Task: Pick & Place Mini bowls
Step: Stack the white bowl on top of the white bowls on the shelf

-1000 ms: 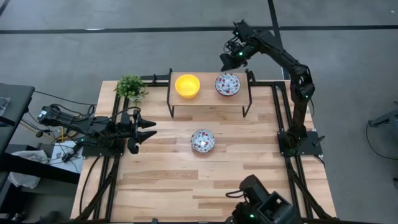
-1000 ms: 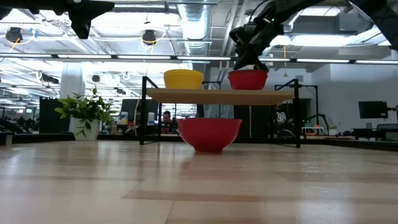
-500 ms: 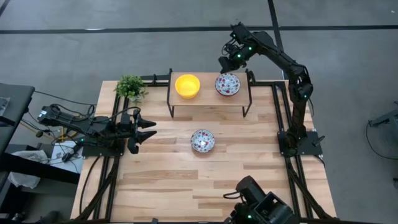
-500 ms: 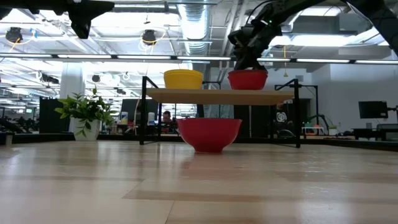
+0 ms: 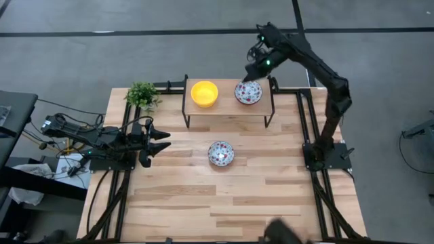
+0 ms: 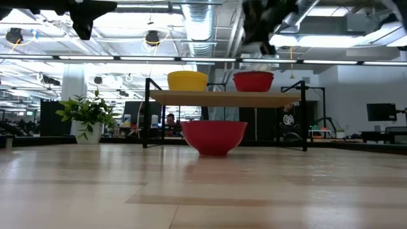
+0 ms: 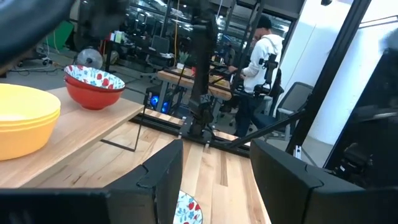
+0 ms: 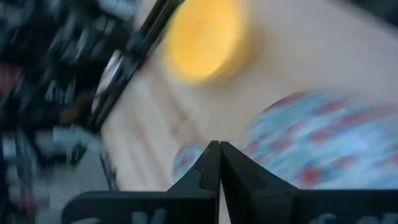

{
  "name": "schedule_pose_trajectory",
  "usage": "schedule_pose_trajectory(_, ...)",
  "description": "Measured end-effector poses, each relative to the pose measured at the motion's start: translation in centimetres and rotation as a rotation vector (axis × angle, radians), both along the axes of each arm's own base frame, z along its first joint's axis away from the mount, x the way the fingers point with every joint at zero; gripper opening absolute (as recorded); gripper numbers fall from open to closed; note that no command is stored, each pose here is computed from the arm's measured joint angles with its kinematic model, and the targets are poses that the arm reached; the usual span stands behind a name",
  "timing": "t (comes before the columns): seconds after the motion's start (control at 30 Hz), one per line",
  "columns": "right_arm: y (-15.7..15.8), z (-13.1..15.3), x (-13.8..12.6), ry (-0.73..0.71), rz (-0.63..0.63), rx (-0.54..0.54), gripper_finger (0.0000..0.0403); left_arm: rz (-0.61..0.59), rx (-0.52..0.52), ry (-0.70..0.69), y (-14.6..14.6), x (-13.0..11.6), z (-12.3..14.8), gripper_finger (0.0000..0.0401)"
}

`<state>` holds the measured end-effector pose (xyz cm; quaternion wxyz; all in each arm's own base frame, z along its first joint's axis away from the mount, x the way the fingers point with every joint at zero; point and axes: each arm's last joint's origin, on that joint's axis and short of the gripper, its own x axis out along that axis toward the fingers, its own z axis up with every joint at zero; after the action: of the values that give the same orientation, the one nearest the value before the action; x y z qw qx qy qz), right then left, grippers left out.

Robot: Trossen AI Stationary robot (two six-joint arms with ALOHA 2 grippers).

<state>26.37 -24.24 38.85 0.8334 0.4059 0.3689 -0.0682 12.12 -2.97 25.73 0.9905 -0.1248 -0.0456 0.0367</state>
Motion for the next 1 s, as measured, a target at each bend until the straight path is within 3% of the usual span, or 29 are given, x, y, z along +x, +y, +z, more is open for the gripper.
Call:
schedule_pose_trajectory(0.23, 13.2, 3.1, 2.2, 0.120, 0.294, -0.083, 0.0000, 0.000, 0.001, 0.000, 0.0, 0.0, 0.0, 0.0186)
schedule_pose_trajectory(0.33, 17.8, 2.7, 3.4, 0.244, 0.280, -0.119, 0.0000, 0.000, 0.001, 0.000, 0.0, 0.0, 0.0, 0.0186)
schedule_pose_trajectory(0.47, 22.2, 1.9, 4.9, 0.341, 0.218, -0.086, 0.0000, -0.004, -0.003, 0.000, 0.0, 0.0, 0.0, 0.0186)
schedule_pose_trajectory(0.77, 26.8, -2.0, 8.4, 0.522, 0.064, -0.056, 0.0000, -0.162, 0.014, 0.012, -0.5, 0.0, -0.2, 0.0186)
schedule_pose_trajectory(1.0, 28.5, -7.6, 9.7, 0.635, 0.007, -0.015, 0.0000, -0.211, 0.044, 0.049, -0.6, -0.1, -0.5, 0.0186)
